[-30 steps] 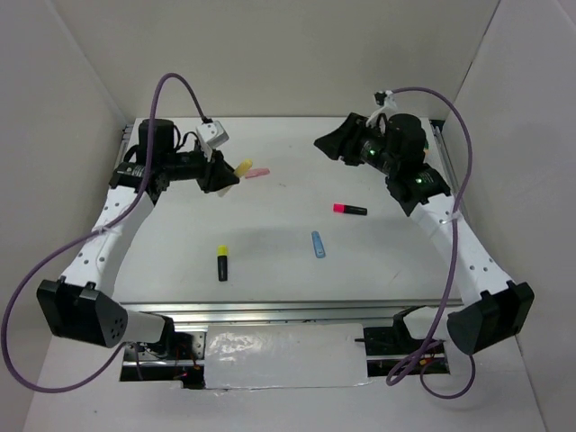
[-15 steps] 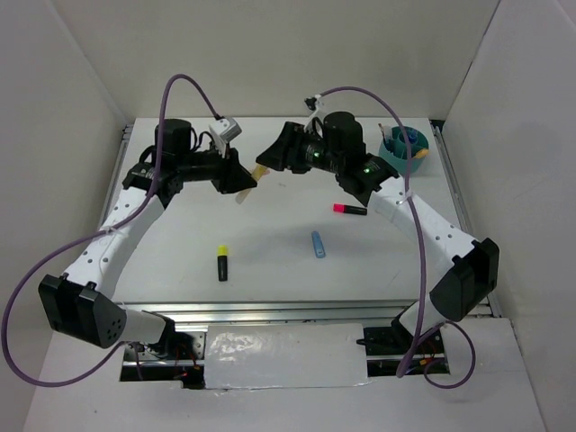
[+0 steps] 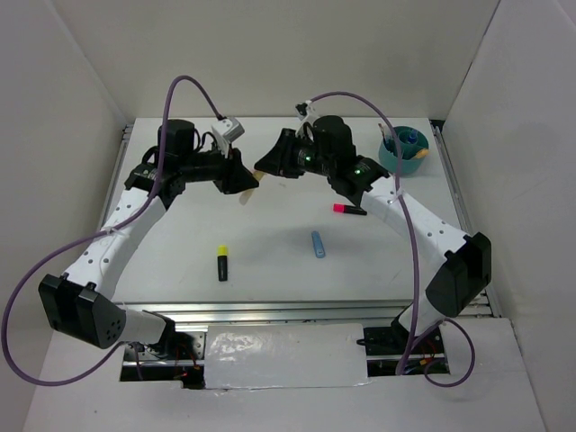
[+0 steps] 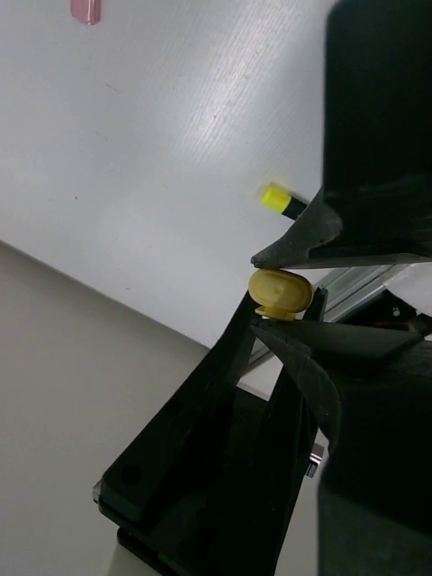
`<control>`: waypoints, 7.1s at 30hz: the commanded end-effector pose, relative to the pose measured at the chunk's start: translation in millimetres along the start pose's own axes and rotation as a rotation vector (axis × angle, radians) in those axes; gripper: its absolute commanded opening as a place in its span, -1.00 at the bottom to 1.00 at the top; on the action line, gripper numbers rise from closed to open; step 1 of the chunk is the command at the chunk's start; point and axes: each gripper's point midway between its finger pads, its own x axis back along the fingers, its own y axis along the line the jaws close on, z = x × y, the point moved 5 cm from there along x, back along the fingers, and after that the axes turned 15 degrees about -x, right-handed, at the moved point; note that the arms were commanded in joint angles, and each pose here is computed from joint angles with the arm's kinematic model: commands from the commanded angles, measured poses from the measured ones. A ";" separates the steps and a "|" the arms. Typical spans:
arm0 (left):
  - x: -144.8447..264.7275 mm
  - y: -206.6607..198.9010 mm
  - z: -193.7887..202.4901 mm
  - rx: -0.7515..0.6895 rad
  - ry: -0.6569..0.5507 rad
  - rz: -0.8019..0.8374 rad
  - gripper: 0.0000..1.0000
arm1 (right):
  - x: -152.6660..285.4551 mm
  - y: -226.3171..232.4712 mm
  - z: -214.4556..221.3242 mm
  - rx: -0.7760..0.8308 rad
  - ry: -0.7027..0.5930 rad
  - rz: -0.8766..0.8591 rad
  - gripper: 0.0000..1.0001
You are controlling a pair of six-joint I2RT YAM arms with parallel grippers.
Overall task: Sort the stationery into containers
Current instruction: Pick up the pen from the center of the board, then place the pen in the storage box, then move the pen to the center of the board, then pick up the pen from the center of the board.
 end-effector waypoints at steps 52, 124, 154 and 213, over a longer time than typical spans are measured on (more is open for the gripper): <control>13.9 29.6 64.1 -0.187 0.215 -0.286 0.98 | 194.1 -317.8 -279.8 0.233 -0.883 0.963 -0.87; -82.5 53.3 241.3 0.312 0.713 -0.332 0.63 | 207.3 -181.7 -220.5 0.381 -0.756 0.672 0.11; -48.4 12.6 115.6 0.216 0.262 -0.323 -0.59 | 67.0 -107.5 -77.4 -0.082 -0.233 0.263 0.37; -28.7 -4.6 35.0 0.119 0.163 -0.397 0.87 | 209.3 -133.3 -223.8 0.276 -0.713 0.462 -1.00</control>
